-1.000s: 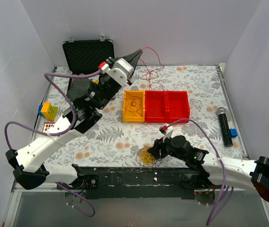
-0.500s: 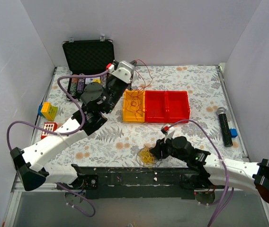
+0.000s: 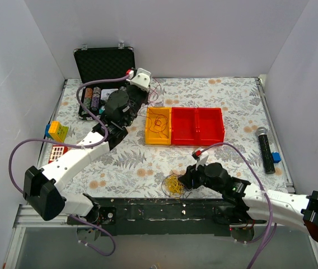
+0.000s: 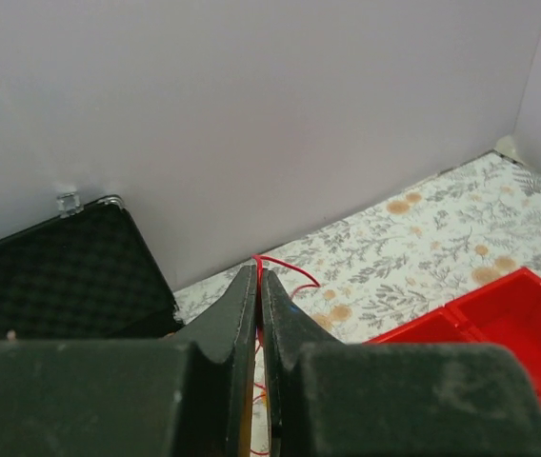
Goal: Untangle the cables
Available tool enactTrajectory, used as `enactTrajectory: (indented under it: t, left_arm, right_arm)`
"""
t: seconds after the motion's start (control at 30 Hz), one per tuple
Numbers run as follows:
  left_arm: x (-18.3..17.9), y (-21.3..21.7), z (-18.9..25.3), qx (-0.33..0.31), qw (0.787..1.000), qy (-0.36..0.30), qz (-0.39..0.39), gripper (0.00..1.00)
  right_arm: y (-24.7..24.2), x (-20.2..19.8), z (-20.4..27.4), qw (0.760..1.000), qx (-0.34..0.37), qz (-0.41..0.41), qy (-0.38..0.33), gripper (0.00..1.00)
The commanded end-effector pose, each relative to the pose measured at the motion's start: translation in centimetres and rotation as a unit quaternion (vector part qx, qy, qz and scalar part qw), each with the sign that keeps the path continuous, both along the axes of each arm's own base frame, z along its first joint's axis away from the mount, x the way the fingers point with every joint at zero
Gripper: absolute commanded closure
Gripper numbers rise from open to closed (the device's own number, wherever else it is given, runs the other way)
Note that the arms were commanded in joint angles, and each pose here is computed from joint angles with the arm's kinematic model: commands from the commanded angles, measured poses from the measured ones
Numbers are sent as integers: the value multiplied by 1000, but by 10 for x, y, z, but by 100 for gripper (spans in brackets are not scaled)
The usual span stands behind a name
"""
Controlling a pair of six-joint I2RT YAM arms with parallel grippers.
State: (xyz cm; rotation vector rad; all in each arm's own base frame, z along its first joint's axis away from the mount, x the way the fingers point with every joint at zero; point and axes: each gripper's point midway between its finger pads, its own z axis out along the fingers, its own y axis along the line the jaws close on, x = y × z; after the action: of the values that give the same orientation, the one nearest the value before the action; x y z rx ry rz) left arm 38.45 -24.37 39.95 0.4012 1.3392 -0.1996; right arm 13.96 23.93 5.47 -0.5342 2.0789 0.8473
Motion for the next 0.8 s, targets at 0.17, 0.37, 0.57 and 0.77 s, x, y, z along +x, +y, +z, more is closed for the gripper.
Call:
enactTrajectory:
  t: [0.17, 0.37, 0.57, 0.77]
  left_arm:
    - [7, -25, -37, 73, 995, -30, -55, 100]
    - [15, -29, -57, 92, 994, -21, -51, 100]
    - [25, -32, -79, 101, 994, 23, -42, 100]
    - [32, -36, -92, 109, 993, 37, -36, 100]
  right_arm:
    - [-2, 2, 1, 1000, 4, -13, -1, 50]
    - [-6, 1, 0, 1000, 6, -18, -1, 51]
    - [-10, 1, -1, 1000, 10, -26, -1, 51]
    - [-9, 0, -1, 1000, 11, -24, -1, 51]
